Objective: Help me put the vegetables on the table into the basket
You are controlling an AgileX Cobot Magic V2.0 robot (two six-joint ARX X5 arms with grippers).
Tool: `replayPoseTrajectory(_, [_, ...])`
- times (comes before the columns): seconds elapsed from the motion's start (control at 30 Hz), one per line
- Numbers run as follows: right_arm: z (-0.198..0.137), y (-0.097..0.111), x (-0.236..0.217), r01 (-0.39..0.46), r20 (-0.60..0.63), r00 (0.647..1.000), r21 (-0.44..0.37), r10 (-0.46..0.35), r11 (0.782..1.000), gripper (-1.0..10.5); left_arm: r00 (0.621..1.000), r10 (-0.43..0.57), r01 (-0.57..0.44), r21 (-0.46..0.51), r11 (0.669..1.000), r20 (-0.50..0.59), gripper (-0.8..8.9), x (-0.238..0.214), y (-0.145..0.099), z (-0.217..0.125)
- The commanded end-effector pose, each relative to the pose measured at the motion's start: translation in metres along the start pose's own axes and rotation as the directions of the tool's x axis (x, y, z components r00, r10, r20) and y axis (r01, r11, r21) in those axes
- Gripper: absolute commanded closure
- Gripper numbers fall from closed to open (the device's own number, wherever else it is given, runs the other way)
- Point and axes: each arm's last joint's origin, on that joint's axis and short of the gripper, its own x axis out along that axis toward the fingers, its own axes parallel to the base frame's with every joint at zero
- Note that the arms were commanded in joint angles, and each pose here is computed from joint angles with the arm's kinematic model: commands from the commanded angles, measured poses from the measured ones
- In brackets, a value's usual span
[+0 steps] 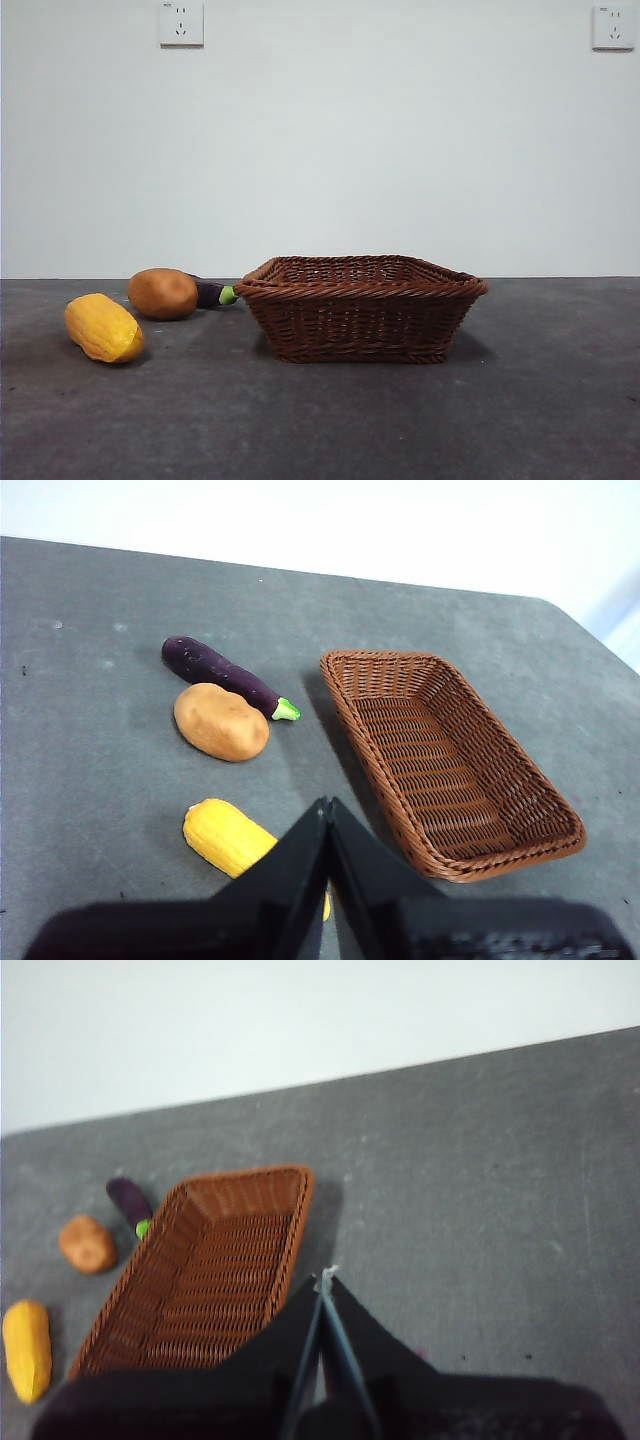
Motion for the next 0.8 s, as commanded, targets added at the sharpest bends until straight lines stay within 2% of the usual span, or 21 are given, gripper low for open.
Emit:
replayPoseTrajectory(0.03, [0.005,0.001,0.002,-0.003,-0.022,1.000,-0.053,0.002,0.999,9.6,1.000,-0.006,0.007,0.040,0.999,-0.013,8.20,-0.003,-0.003,0.005])
replayPoseTrajectory(0.23, [0.009,0.001,0.006,-0.008,-0.077,0.997,-0.070,0.002,0.998,9.6,0.999,-0.029,0.031,0.060,0.998,-0.034,8.18,-0.003,-0.007,0.014])
replayPoseTrajectory(0.37, [0.010,0.001,0.007,-0.036,-0.111,0.993,-0.081,0.027,0.996,9.2,0.995,-0.085,0.087,0.060,0.994,-0.047,8.03,-0.003,-0.011,0.019])
replayPoseTrajectory(0.43, [0.012,0.002,0.006,-0.037,-0.113,0.993,-0.083,0.028,0.996,8.2,0.995,-0.085,0.088,0.062,0.994,-0.048,7.02,-0.003,-0.011,0.023])
replayPoseTrajectory(0.57, [0.016,0.003,0.003,-0.041,-0.100,0.994,-0.089,0.032,0.995,5.6,0.995,-0.087,0.089,0.066,0.994,-0.041,3.05,-0.004,-0.013,0.028])
replayPoseTrajectory(0.6, [0.017,0.004,0.002,-0.040,-0.104,0.994,-0.088,0.031,0.995,4.3,0.995,-0.086,0.089,0.065,0.994,-0.042,2.22,-0.005,-0.013,0.030])
replayPoseTrajectory(0.67, [0.018,0.004,0.002,-0.039,-0.125,0.992,-0.082,0.028,0.996,3.3,0.995,-0.084,0.087,0.058,0.994,-0.055,2.15,-0.004,-0.013,0.031])
replayPoseTrajectory(0.8, [0.018,0.003,0.008,-0.072,-0.177,0.982,-0.063,0.060,0.995,3.1,0.994,-0.084,0.087,0.048,0.995,-0.072,2.15,-0.002,-0.012,0.031])
